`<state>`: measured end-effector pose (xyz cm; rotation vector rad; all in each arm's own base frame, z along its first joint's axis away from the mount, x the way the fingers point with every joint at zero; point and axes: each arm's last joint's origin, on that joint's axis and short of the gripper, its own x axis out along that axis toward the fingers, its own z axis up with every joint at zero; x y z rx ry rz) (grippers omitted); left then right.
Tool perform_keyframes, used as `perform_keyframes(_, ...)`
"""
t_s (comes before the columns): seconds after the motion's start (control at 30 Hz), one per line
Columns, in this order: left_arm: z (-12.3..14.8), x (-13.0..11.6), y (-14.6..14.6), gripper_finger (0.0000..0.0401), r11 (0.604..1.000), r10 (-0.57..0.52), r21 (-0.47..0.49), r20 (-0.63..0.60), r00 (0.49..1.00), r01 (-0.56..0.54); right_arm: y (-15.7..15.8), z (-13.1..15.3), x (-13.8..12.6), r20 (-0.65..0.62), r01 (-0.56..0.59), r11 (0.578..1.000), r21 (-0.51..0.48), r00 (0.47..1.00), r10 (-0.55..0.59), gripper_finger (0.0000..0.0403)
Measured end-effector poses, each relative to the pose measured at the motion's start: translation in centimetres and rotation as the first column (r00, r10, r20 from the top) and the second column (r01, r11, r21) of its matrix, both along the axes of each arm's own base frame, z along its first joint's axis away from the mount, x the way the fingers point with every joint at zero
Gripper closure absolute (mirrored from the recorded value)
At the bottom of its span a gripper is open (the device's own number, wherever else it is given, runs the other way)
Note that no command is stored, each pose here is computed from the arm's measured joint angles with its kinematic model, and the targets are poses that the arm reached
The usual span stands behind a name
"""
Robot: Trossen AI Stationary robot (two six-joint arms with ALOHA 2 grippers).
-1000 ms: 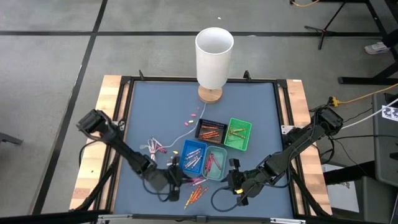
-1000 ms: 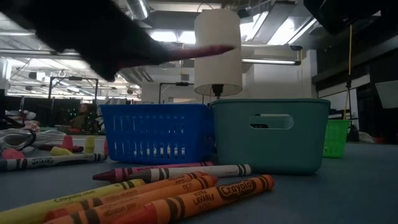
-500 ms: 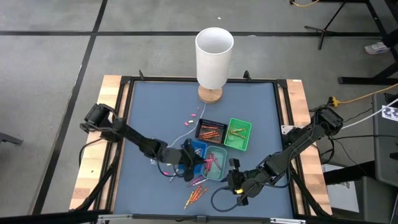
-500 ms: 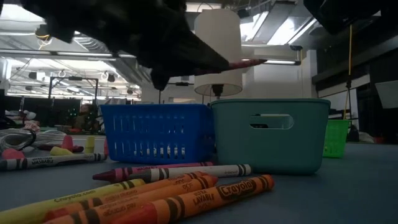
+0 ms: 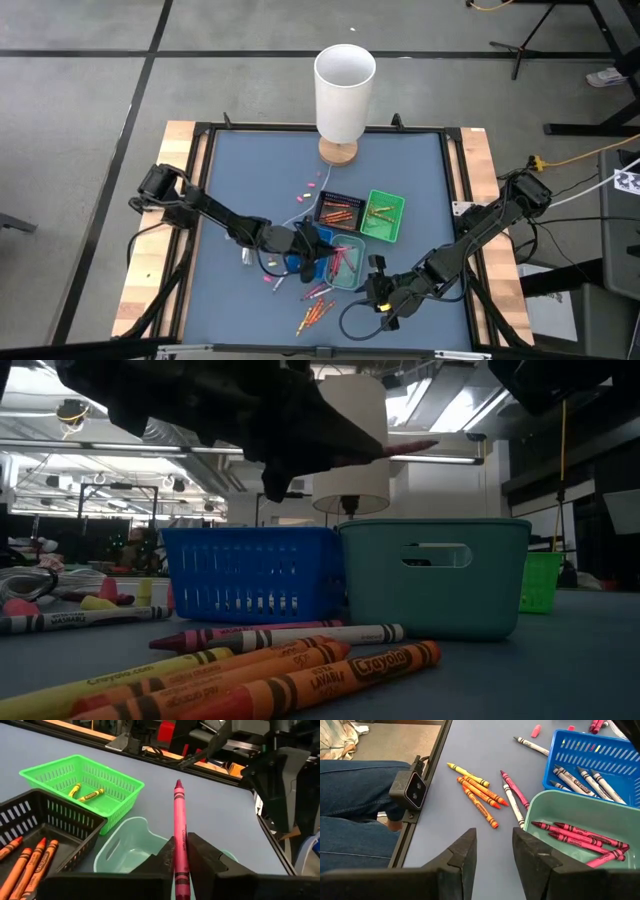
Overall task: Sort crayons
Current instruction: Put the red crayon into the light green bin, then put the orange crayon into the black bin
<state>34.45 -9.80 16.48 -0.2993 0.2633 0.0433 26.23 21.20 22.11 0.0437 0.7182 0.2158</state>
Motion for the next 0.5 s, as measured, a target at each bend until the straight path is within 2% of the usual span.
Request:
perform_keyframes(0.27, 0.0, 0.0, 0.03, 0.031, 1.0, 0.008, 0.002, 0.0, 1.0, -0.008, 0.01, 0.02, 0.01, 0.002, 0.0, 1.0, 0.002, 1.0, 0.0, 0.0278)
perform_keyframes(0.5, 0.0, 0.0, 0.03, 0.0302, 1.0, 0.01, 0.001, 0.0, 1.0, -0.01, 0.17, -0.06, 0.19, 0.013, 0.001, 1.0, 0.012, 1.0, -0.001, 0.0278)
